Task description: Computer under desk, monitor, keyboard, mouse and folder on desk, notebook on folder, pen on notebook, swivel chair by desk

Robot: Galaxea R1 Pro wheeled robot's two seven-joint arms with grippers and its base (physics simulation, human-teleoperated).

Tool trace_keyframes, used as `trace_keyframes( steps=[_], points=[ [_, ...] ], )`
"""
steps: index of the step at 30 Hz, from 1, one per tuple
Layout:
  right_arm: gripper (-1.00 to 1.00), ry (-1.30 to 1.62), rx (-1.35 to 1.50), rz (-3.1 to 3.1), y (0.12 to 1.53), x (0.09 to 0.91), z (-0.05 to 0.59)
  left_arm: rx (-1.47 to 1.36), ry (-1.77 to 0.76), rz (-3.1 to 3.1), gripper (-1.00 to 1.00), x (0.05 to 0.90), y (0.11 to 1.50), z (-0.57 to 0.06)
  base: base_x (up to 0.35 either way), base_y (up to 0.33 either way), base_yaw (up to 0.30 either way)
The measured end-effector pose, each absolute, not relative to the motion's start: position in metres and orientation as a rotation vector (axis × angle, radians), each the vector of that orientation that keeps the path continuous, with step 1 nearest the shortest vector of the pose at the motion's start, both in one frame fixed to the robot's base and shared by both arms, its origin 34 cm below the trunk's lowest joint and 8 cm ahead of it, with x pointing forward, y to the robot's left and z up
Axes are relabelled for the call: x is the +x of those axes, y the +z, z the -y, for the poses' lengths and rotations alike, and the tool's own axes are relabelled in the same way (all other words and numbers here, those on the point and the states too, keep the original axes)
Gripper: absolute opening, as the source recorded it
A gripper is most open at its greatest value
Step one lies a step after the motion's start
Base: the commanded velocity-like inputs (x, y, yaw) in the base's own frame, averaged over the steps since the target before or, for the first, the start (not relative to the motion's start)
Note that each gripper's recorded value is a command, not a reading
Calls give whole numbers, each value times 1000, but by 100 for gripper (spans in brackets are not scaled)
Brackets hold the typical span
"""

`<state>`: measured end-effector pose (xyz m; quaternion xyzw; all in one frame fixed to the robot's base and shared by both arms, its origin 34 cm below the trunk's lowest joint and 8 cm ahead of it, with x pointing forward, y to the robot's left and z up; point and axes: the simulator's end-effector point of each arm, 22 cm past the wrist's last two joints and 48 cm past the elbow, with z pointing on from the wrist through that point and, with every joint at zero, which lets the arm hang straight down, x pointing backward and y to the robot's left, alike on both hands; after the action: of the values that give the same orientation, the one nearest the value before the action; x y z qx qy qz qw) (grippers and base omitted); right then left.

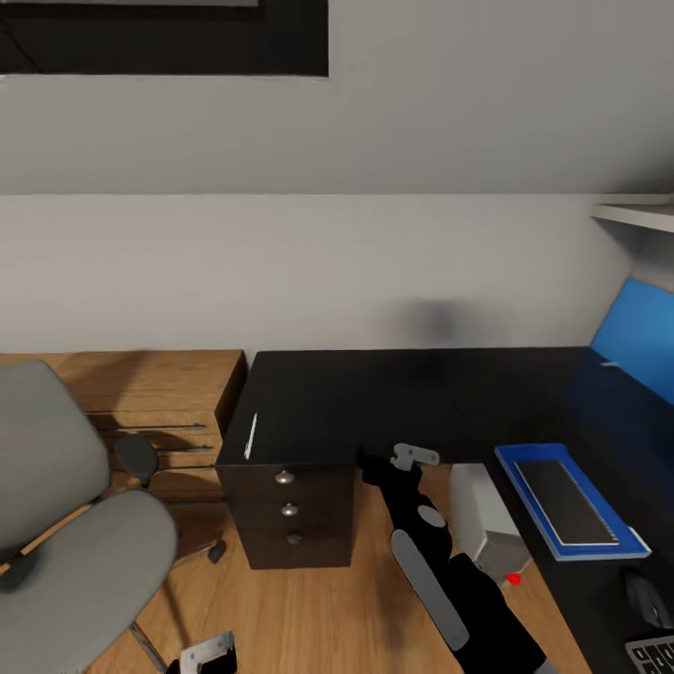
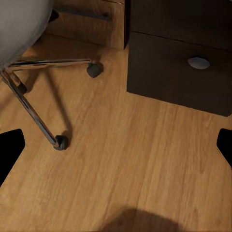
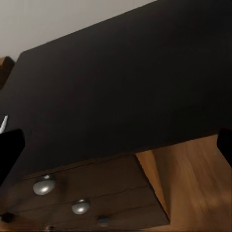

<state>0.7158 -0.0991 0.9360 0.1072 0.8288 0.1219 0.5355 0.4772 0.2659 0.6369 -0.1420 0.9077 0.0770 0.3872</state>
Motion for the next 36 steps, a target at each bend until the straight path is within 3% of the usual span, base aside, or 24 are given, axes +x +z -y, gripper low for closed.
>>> trace_keyframes(
  steps=[36],
  points=[
    [100, 166, 201, -1988, 874, 707, 82, -451, 89, -2349, 100, 418, 681, -278, 17, 13, 224]
  ],
)
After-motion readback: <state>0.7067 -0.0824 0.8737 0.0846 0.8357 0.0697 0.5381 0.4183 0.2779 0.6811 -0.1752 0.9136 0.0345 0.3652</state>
